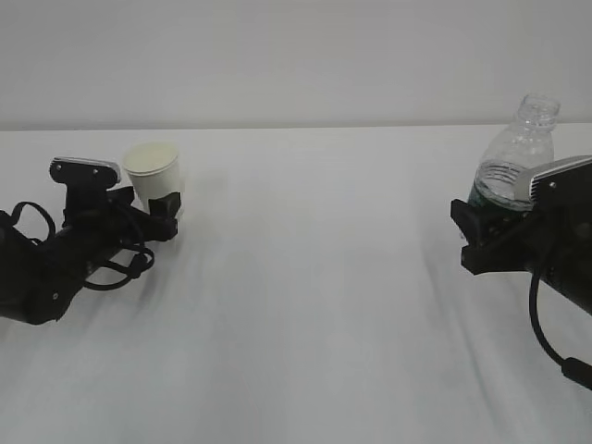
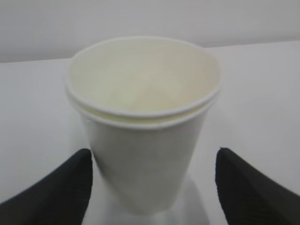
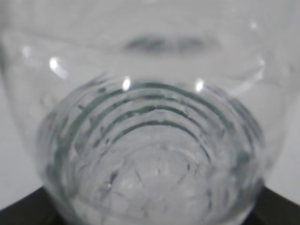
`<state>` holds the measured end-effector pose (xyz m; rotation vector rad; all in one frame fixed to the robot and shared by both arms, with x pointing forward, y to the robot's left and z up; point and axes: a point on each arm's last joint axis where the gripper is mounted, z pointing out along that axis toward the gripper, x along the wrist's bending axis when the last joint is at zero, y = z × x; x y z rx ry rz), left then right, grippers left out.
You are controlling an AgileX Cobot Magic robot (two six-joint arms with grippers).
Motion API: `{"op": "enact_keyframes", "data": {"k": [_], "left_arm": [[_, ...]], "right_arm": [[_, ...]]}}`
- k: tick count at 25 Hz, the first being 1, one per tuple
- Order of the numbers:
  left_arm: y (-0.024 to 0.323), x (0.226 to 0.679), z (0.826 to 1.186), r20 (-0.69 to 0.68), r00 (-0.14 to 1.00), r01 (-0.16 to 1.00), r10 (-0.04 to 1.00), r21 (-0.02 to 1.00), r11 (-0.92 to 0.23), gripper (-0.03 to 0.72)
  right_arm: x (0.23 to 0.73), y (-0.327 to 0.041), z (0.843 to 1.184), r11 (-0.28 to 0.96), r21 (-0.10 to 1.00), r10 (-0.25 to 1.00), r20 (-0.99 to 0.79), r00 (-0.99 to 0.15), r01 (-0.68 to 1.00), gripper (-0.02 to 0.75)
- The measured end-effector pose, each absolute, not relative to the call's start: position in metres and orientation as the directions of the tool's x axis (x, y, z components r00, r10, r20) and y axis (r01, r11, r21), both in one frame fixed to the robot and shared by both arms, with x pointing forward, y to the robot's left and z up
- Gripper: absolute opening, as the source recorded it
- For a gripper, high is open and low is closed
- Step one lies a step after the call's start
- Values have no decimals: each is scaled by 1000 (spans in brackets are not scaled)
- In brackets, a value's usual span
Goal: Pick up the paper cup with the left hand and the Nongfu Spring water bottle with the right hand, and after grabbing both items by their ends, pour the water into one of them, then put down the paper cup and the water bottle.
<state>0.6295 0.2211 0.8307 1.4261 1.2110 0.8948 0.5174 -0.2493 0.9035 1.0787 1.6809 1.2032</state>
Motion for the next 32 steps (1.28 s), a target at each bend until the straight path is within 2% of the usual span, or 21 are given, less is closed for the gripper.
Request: {"op": "enact_keyframes", "data": {"k": [4,32], "left_arm": [[222,629,824,-76,203,241,976,970,26,587],[216,667,814,-78,192,214,978,976,36,586]], "right_arm": [[517,-249,904,189,963,937,-119,-328,189,470],[517,-248,903,202,961,928,-127,-350,188,470]]}}
